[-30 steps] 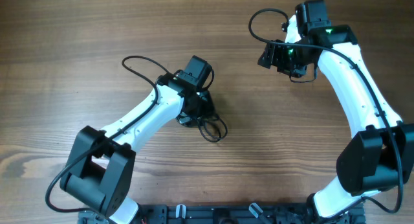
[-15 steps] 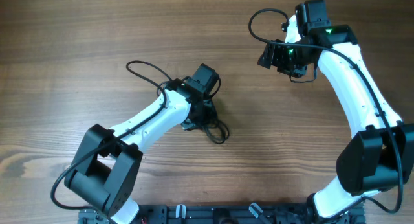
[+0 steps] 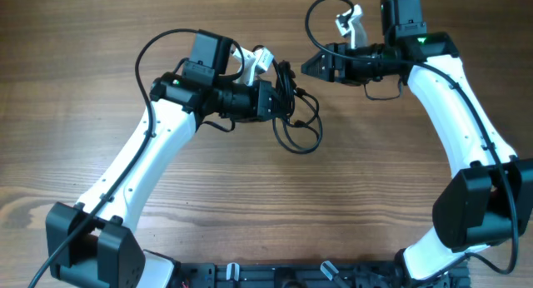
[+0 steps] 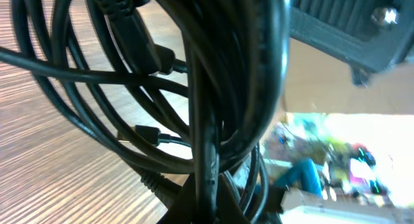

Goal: Untangle cables

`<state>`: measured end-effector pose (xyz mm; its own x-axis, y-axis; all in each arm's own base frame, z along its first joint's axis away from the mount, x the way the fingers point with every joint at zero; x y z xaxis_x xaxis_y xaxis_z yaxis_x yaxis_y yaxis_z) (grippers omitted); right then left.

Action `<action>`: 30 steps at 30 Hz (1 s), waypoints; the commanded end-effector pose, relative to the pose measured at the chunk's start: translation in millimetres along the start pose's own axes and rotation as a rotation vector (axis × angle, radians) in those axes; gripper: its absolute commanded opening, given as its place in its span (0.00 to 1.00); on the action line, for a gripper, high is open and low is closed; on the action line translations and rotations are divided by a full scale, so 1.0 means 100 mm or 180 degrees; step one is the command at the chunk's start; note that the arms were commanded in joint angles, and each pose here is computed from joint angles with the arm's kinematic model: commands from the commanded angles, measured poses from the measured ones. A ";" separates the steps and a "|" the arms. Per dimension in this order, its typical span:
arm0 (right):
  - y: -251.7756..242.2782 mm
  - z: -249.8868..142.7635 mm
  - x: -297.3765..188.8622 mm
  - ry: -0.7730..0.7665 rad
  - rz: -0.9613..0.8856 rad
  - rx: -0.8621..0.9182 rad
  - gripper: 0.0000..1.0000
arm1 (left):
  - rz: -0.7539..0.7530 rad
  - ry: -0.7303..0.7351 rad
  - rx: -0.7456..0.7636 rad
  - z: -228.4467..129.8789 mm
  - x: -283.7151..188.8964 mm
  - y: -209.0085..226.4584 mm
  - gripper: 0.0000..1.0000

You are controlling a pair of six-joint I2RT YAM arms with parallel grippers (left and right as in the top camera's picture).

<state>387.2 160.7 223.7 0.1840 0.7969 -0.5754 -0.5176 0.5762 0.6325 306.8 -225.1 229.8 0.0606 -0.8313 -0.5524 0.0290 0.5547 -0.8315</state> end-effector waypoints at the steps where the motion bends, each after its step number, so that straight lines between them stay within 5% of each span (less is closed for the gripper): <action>1: 0.26 0.03 -0.01 -0.0038 0.0390 0.0066 0.67 | -0.0455 0.0238 0.0559 -0.10 -0.08 -0.19 0.04; 8: 0.48 0.19 -0.21 -0.0311 0.0383 -0.0130 0.66 | -0.0351 0.0165 0.0834 -0.07 -0.07 -0.14 0.04; 16: 0.59 0.10 -0.20 -0.0224 0.0601 -0.0377 0.65 | -0.0194 -0.0027 0.0349 0.06 -0.10 -0.09 0.04; 23: 0.69 -0.03 0.15 0.0069 0.0131 -0.0543 0.64 | -0.0280 -0.0069 0.0165 0.10 -0.10 -0.14 0.04; 30: 0.59 0.05 0.24 -0.0018 -0.0359 -0.0467 0.44 | -0.0425 0.0030 0.0114 0.07 -0.11 -0.21 0.04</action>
<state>359.6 222.6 249.0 0.1761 0.7852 -0.5937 -0.6414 0.5490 0.5359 314.5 -224.2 239.3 0.0729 -0.8650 -0.4964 0.0489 0.5002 -0.8645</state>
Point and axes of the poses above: each gripper's point midway between its finger pads, its own x axis out along the fingers, its own y axis along the line the jaws close on, z = x × y, the point moved 4 cm from there along -x, back along the fingers, and after that the axes turned 14 degrees about -x, right-handed, at the moved point
